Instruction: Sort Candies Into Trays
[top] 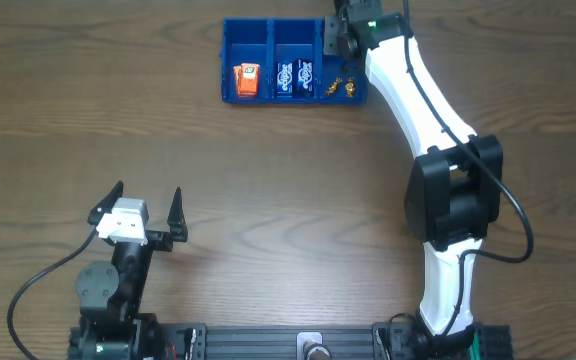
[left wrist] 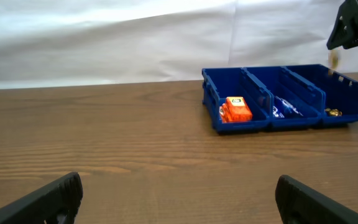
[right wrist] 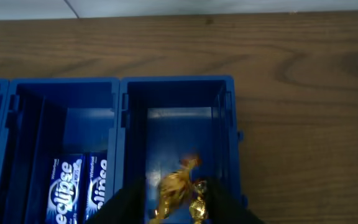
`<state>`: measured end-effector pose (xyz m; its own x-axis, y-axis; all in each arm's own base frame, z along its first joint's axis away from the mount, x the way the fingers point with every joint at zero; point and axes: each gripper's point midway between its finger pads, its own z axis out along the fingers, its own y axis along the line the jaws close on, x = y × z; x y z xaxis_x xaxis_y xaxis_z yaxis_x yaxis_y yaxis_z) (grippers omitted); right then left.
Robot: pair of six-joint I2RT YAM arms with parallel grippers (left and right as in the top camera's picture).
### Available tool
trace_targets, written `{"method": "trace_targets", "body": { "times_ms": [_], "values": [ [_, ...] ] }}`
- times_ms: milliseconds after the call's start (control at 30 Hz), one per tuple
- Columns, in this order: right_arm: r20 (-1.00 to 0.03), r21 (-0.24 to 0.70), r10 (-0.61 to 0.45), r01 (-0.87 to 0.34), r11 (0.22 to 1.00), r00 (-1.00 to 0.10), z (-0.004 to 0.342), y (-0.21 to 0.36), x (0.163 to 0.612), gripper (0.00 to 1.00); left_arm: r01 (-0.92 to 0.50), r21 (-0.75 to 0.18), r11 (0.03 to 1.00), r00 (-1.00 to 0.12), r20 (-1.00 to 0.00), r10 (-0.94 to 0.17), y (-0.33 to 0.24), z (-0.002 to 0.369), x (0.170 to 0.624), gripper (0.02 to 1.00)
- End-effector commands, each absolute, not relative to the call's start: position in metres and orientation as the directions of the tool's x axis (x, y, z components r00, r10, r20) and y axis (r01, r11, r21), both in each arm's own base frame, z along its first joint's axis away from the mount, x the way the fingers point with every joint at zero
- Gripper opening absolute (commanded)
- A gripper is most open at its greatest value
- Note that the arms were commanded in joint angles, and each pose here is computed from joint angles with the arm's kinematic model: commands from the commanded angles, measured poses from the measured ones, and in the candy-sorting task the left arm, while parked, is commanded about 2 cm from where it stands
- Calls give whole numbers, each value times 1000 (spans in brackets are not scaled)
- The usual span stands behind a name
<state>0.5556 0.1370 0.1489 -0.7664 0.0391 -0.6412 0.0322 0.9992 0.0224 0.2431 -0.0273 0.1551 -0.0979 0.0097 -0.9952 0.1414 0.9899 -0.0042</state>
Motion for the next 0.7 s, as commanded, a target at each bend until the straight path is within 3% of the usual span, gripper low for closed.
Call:
{"method": "trace_targets", "body": {
  "times_ms": [33,367,467,600,700],
  "values": [
    [-638,44,37,11,999,-769,148,142,559,454,156,-10,988,-144,-989,13,-30,139,242,998],
    [-630,-3,-7,-7,1000,-776,161,116,544,592,156,-9,988,-144,-989,13,-30,139,242,998],
    [-677,-20,2,21,1000,-736,187,92,530,700,156,-9,988,-144,-989,13,-30,139,242,998],
    [-762,-9,21,43,999,-647,226,64,495,1000,156,-9,988,-144,-989,13,-30,139,242,998],
    [-813,11,42,57,998,-581,247,47,452,998,156,-9,988,-144,-989,13,-30,139,242,998]
  ]
}}
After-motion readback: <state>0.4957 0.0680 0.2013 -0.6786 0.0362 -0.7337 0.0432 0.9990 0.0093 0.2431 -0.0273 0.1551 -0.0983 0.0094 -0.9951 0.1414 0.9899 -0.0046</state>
